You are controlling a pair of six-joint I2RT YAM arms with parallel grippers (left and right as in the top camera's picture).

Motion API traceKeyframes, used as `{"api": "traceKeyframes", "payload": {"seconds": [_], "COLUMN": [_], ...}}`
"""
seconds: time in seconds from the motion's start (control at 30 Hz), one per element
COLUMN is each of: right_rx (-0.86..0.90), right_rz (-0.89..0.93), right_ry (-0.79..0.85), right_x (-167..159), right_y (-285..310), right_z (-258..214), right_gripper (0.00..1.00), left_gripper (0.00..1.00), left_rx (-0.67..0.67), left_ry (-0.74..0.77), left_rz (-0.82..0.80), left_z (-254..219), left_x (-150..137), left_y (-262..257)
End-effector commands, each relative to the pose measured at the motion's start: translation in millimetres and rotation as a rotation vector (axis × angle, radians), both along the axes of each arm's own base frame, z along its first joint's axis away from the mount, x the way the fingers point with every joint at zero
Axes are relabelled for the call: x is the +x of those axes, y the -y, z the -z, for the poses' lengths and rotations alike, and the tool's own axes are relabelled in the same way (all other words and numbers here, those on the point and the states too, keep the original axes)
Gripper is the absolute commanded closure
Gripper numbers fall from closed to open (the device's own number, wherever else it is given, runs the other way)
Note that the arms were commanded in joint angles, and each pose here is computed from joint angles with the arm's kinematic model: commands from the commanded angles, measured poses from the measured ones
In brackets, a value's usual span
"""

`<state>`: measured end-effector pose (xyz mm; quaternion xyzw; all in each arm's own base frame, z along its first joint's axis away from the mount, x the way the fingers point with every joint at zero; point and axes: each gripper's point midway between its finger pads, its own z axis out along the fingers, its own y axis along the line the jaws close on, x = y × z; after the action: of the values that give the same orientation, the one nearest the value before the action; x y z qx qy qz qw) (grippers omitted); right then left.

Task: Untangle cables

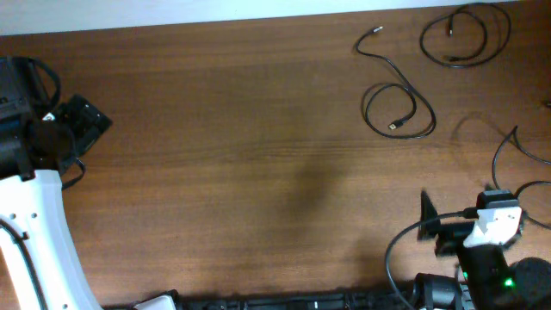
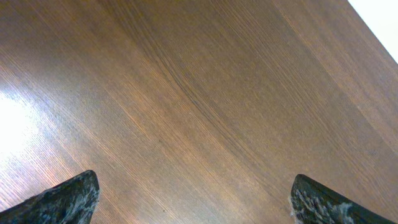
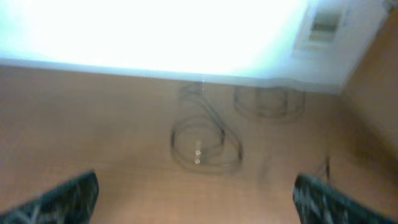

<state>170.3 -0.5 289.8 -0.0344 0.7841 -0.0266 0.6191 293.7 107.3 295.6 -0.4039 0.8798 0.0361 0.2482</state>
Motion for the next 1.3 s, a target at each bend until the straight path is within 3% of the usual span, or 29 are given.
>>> {"api": "traceKeyframes", "payload": {"seconds": [0.0,0.2,0.3,0.43,1.13,1.27], "right_rx": [-0.011,-0.001,0.147,0.016,0.017,0.017], "right_rz": [-0.102,-0.133,0.040,0.038,0.035,0.035], "right_ry": [0.102,0.210,0.168,0.165,0.166,0.167], "right_x": [20,68,75,75,75,75], "right_y": [-14,-14,12,15,15,15], "right_z": [29,99,131,132,132,131], "right_gripper": [0.01,0.02,0.01,0.02,0.02,0.01], "left_gripper": [0.01,0.01,0.01,0.01,0.01,0.01], "left_rx": [-0.004,-0.004,-0.004,-0.004,-0.008,0.076], "left_ry": [0.013,0.013,0.013,0.013,-0.004,0.065], "left_rz": [-0.010,-0.010,-0.010,-0.010,-0.006,0.106], "left_z": [-3,-3,-3,-3,2,-20], "left_x": [0,0,0,0,4,8], "left_y": [-1,-1,-1,-1,0,33]}}
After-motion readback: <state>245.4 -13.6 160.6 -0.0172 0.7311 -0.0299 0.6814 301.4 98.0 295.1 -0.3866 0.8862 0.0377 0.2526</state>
